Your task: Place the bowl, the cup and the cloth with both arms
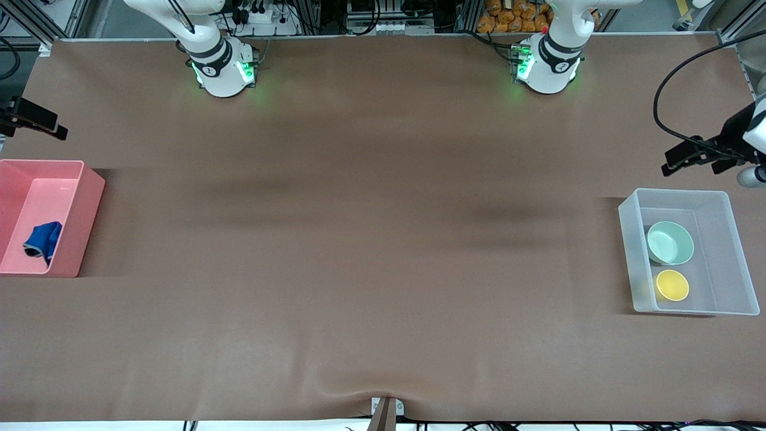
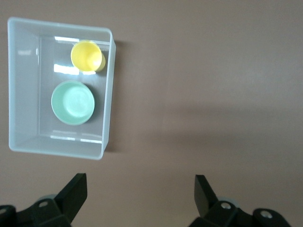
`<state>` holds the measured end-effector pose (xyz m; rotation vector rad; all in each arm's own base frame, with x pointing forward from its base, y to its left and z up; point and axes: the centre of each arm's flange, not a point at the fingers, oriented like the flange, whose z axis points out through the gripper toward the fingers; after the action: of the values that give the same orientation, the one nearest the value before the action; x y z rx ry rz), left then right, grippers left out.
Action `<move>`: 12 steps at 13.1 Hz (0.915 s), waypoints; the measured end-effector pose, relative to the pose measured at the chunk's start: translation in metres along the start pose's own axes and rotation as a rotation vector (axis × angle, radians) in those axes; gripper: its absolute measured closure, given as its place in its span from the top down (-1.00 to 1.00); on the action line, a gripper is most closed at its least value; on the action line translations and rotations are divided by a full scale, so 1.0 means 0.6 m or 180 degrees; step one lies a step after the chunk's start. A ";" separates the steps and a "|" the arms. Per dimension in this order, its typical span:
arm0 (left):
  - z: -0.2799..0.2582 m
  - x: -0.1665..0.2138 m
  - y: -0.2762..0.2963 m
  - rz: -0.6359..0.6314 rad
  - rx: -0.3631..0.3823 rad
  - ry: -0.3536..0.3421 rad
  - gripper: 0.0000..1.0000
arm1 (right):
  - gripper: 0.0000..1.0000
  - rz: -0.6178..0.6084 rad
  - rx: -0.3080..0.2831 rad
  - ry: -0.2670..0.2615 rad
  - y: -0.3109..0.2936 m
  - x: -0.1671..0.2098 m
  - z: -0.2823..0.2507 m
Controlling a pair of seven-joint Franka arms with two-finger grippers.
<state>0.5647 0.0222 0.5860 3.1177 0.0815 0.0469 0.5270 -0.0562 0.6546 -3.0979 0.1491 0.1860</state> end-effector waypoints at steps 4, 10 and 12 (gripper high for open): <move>-0.022 0.035 0.007 0.0015 0.0011 0.0131 1.00 | 1.00 0.0000 0.0000 0.0004 0.000 0.002 0.004; -0.044 0.033 0.031 0.0071 -0.0081 0.0203 1.00 | 1.00 0.0013 0.0002 -0.0063 0.003 0.008 0.025; -0.043 0.032 0.037 0.0089 -0.0082 0.0197 1.00 | 1.00 0.0036 0.0005 -0.0063 0.010 0.008 0.025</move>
<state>0.5843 0.0019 0.6129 3.0918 0.0382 0.1438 0.5295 -0.0620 0.6392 -3.0932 0.1660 0.2166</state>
